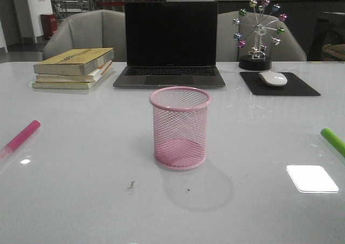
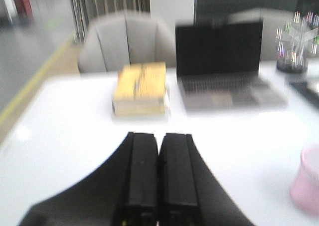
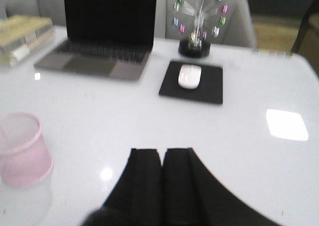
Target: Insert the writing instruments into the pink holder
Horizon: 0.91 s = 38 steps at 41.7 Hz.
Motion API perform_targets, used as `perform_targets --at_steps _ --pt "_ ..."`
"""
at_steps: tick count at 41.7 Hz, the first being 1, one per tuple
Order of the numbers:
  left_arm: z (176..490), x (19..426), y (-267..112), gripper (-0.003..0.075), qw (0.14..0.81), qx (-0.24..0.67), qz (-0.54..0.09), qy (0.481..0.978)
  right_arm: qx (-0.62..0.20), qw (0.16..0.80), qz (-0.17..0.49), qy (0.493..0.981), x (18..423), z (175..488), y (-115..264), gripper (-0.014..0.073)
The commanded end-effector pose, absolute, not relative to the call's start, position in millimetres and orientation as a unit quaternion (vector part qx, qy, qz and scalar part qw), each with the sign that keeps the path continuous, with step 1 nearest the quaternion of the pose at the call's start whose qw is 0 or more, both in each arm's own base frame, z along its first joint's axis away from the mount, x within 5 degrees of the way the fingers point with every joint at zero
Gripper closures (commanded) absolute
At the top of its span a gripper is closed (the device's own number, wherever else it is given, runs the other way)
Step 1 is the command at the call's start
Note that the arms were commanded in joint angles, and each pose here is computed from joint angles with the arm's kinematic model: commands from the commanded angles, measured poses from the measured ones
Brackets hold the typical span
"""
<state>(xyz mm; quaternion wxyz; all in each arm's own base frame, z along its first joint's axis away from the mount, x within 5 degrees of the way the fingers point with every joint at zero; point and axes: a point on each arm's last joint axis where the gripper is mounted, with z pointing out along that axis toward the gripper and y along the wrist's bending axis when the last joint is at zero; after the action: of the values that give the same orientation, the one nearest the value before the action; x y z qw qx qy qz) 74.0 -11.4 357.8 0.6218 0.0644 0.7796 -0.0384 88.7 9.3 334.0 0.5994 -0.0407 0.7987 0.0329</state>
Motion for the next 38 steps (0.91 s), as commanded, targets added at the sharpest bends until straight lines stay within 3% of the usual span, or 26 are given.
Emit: perform_targets --at_steps 1,7,16,20,26,29,38 --pt "358 87 -14 0.0629 0.589 0.06 -0.048 0.805 -0.042 0.562 0.03 0.826 106 334 10 0.0539" --pt "348 102 -15 0.0629 0.543 0.062 -0.047 0.836 -0.047 0.466 0.033 0.883 123 312 12 0.0539" --pt "339 120 -17 0.0622 0.509 0.062 -0.047 0.857 -0.047 0.4 0.034 0.915 144 294 13 0.0534" --pt "335 126 -17 0.0507 0.496 0.062 -0.047 0.865 -0.047 0.375 0.034 0.925 153 285 13 0.0462" --pt "332 133 -18 0.0191 0.486 0.062 -0.046 0.871 -0.038 0.354 0.036 0.934 166 276 14 0.0171" --pt "331 136 -19 0.0107 0.483 0.063 -0.046 0.872 -0.018 0.351 0.042 0.935 174 273 14 0.0088" --pt "332 141 -32 0.0108 0.495 0.1 -0.071 0.86 0.031 0.33 0.035 0.943 215 266 2 0.0109"
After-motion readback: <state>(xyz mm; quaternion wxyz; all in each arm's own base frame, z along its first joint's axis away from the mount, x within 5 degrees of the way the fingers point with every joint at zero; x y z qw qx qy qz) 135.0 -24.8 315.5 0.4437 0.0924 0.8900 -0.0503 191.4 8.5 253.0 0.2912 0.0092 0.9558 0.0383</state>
